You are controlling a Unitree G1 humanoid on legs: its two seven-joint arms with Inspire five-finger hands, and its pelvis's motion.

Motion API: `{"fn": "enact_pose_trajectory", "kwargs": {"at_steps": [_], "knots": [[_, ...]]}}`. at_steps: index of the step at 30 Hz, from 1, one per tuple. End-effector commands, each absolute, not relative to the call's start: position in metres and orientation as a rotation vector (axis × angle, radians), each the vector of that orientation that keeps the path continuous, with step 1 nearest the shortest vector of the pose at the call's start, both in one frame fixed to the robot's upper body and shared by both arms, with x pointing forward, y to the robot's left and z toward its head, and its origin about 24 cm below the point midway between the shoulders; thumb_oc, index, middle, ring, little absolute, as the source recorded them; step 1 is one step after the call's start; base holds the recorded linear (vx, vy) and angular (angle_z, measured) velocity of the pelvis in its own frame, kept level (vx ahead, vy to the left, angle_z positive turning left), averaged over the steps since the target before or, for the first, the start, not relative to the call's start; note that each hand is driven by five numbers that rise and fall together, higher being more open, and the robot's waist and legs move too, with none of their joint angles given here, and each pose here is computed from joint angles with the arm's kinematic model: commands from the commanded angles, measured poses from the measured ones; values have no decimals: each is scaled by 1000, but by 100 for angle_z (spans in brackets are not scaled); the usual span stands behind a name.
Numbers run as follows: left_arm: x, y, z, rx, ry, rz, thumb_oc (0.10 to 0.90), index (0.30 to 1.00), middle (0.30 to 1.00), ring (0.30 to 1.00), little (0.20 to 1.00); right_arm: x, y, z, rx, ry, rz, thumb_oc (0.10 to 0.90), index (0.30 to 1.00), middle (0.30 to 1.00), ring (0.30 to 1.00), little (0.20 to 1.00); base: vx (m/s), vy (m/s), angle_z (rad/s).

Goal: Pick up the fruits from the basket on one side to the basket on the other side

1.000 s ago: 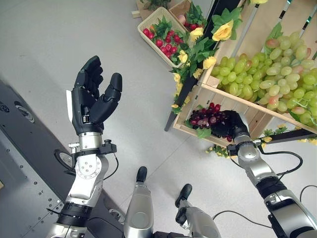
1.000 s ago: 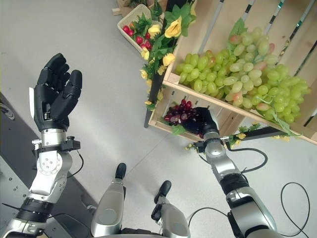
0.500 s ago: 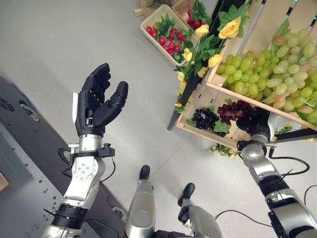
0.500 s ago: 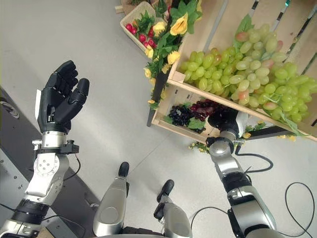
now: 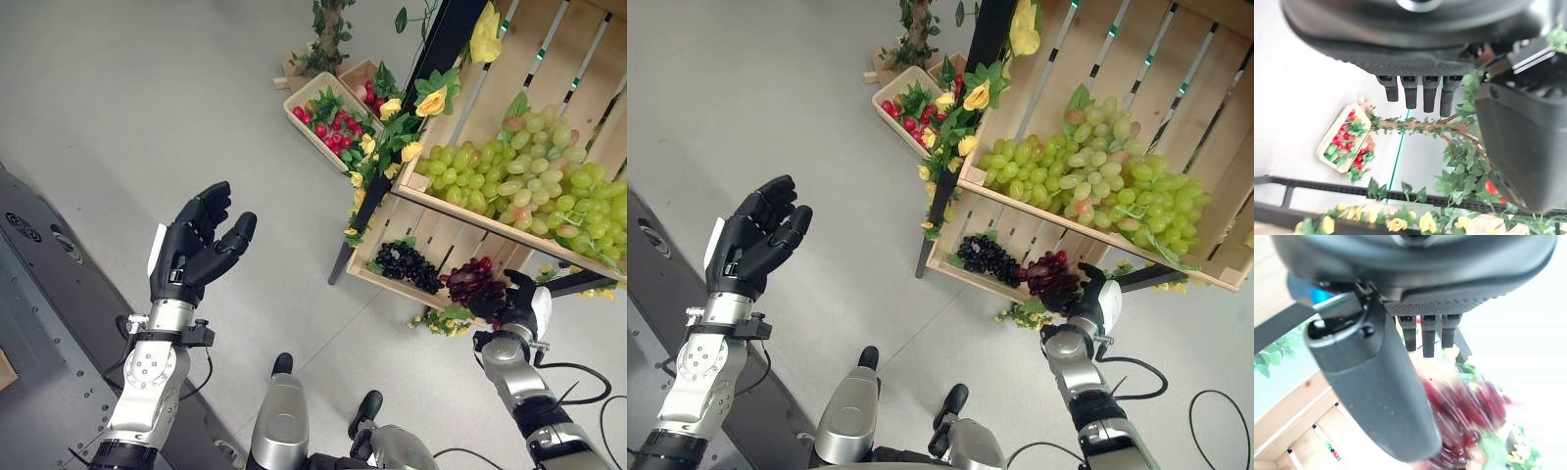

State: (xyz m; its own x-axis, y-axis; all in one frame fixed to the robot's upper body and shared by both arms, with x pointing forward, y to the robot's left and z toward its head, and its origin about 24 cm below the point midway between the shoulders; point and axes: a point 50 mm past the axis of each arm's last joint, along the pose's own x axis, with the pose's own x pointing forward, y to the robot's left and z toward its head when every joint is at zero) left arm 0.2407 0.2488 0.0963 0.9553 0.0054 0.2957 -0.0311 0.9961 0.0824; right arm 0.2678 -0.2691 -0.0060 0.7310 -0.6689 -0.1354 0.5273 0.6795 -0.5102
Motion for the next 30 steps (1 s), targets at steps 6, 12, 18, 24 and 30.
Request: {"fn": "enact_pose_trajectory", "kwargs": {"at_steps": [6,12,18,24,30], "knots": [[223,239,105,57,-402,-26,800,900,900,900,900,267,-284,26,-517,103,-678,800,900,900,900,900,49,26,0],[223,238,102,60,-388,-22,800,900,900,900,900,267,-281,32,-396,44,-697,800,900,900,900,900,44,15,3],[222,236,98,47,-368,-14,800,900,900,900,900,268,-276,35,-309,15,-677,800,900,900,900,900,41,35,1],[219,234,93,25,-354,-25,800,900,900,900,900,268,-258,26,-145,46,-439,800,900,900,900,900,35,45,0],[215,231,91,-2,-348,-77,800,900,900,900,900,260,-219,21,143,42,-34,800,900,900,900,900,-35,90,-4]]}}
